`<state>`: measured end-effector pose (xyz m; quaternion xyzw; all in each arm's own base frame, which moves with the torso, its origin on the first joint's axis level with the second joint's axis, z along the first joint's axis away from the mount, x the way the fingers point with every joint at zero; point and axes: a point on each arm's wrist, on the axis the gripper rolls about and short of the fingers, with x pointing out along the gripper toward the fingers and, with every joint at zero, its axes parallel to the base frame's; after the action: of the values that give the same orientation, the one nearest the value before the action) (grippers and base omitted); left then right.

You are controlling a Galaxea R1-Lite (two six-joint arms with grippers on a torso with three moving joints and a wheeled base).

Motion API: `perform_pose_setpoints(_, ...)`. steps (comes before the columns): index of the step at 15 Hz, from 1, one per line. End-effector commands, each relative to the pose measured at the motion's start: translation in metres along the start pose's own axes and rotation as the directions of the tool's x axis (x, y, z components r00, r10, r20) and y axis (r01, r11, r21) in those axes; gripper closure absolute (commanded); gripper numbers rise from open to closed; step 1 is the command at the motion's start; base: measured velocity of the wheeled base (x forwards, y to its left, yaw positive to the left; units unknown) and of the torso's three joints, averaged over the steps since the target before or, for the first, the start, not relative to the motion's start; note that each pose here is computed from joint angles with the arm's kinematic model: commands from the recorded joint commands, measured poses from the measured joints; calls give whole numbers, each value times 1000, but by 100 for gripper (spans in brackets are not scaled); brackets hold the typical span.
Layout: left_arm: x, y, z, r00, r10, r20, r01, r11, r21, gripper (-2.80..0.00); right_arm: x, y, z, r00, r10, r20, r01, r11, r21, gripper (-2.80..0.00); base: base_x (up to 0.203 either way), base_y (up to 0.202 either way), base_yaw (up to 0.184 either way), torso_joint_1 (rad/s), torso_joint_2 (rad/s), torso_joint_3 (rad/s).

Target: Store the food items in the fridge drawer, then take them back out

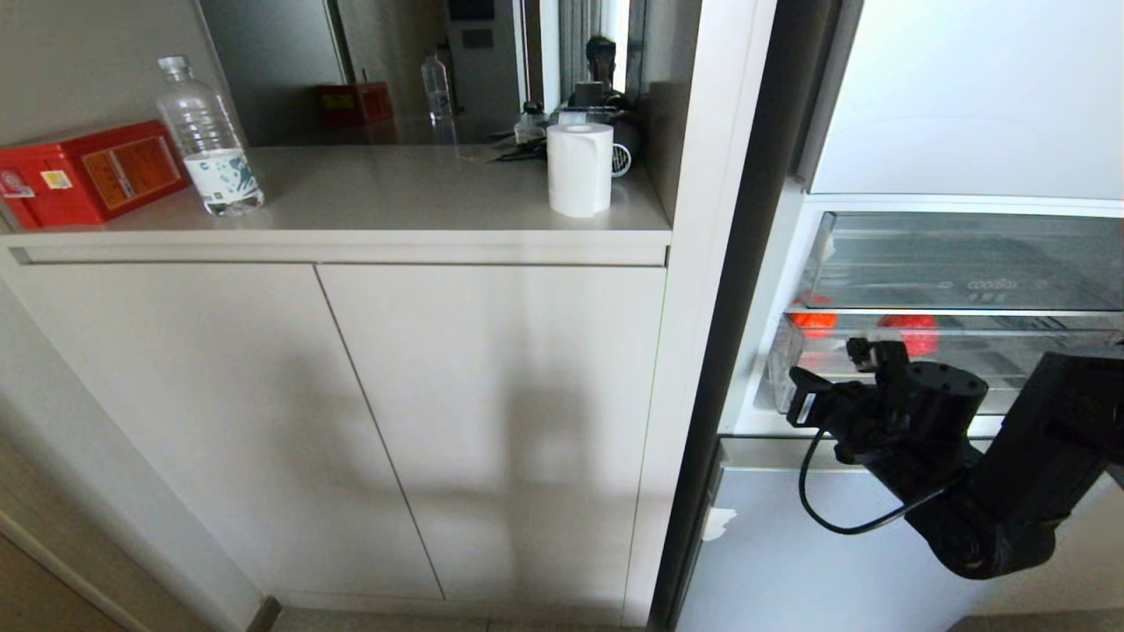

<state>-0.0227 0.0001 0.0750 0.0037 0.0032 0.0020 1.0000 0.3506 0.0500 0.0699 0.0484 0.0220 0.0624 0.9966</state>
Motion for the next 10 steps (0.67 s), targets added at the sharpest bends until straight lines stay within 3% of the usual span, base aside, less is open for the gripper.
perform_pose_setpoints(1, 0, 0, 0, 1000, 2, -1, -2, 1000, -1, 0, -21, 0, 13, 1000, -3, 12, 3, 1000, 1, 0, 0, 0, 0, 0, 0, 0)
perform_pose_setpoints(6, 0, 0, 0, 1000, 1, 0, -1, 1000, 0, 0, -55, 1, 13, 999, -2, -48, 3, 1000, 7, 0, 0, 0, 0, 0, 0, 0)
perform_pose_setpoints(10, 0, 0, 0, 1000, 1, 0, -1, 1000, 0, 0, -71, 2, 51, 999, -5, 49, 4, 1000, 23, 0, 0, 0, 0, 0, 0, 0)
